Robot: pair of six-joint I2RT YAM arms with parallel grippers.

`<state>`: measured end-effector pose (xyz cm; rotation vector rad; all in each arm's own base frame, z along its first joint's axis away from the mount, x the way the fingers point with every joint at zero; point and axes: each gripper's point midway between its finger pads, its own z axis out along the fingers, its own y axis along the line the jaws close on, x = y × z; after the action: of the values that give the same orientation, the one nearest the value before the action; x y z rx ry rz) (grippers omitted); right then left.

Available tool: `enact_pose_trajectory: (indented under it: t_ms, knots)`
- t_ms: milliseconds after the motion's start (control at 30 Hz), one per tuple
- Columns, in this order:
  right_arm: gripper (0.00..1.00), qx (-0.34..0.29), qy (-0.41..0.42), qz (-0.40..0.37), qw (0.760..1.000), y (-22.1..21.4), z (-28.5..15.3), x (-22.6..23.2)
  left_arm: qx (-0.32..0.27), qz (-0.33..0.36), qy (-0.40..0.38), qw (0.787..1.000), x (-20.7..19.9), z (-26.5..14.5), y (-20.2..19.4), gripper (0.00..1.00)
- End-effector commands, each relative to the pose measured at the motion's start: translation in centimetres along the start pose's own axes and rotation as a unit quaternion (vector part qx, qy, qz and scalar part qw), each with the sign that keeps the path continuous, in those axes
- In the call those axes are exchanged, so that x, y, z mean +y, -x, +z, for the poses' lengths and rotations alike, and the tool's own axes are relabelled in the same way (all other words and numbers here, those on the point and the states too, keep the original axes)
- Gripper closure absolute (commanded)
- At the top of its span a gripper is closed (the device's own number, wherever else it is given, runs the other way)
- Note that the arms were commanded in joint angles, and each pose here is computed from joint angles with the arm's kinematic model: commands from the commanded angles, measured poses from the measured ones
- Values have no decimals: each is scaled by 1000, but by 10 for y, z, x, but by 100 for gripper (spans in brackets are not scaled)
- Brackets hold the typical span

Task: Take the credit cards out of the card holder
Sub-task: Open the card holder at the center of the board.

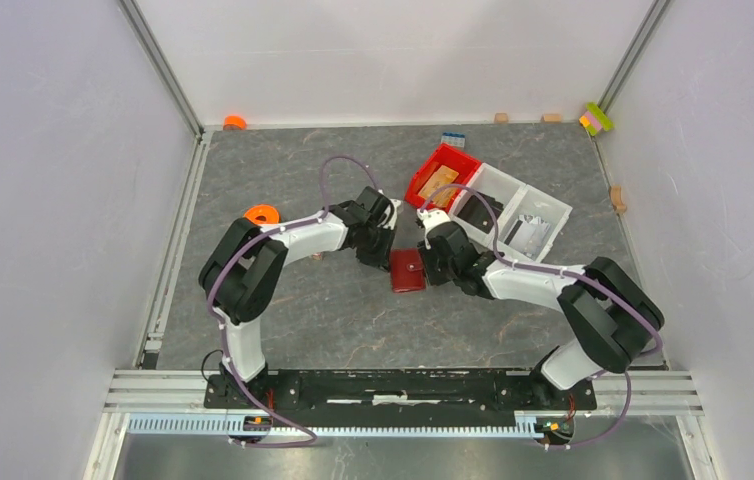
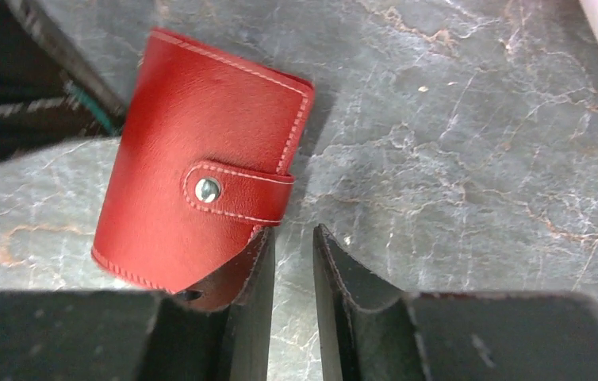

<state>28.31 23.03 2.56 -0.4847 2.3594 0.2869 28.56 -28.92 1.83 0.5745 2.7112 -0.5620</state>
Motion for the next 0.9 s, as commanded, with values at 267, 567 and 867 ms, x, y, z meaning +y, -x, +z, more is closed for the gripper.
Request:
enact_pose_trajectory:
  t_ms: [267,567,867]
  knots:
    - [46,-79,0,13,997,36,-18,1,-88,-21,-35,995,-1,-28,27,79]
    - [36,-136,5,29,990,48,-36,-2,-192,-28,-8,981,7,-70,43,52]
    - [2,-169,21,50,984,55,-44,1,-219,-85,-30,971,10,-72,36,0]
